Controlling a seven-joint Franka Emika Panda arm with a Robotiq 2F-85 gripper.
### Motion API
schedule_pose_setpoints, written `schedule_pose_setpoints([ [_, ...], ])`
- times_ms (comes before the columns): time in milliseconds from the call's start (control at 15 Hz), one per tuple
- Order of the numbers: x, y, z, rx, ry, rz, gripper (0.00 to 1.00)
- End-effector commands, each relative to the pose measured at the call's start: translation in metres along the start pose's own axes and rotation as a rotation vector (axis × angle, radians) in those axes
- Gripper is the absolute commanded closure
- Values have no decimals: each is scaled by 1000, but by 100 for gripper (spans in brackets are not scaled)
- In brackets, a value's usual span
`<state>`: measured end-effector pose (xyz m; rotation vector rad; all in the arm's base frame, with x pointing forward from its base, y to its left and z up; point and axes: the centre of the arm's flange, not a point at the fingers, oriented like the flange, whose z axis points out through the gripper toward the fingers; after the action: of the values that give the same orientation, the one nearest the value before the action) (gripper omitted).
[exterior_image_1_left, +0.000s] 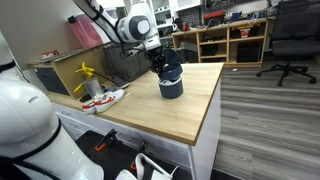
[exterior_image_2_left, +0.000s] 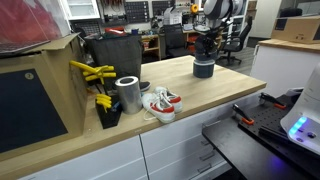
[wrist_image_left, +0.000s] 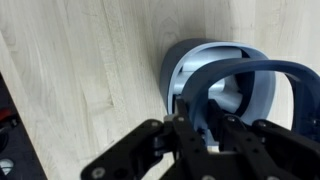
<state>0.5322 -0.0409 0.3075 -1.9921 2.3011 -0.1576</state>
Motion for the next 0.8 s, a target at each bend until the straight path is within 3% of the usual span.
schedule_pose_setpoints([
  [0, -4, -2, 6, 16, -19, 50, 94],
  [733, 1, -2, 12, -19, -125, 163, 94],
])
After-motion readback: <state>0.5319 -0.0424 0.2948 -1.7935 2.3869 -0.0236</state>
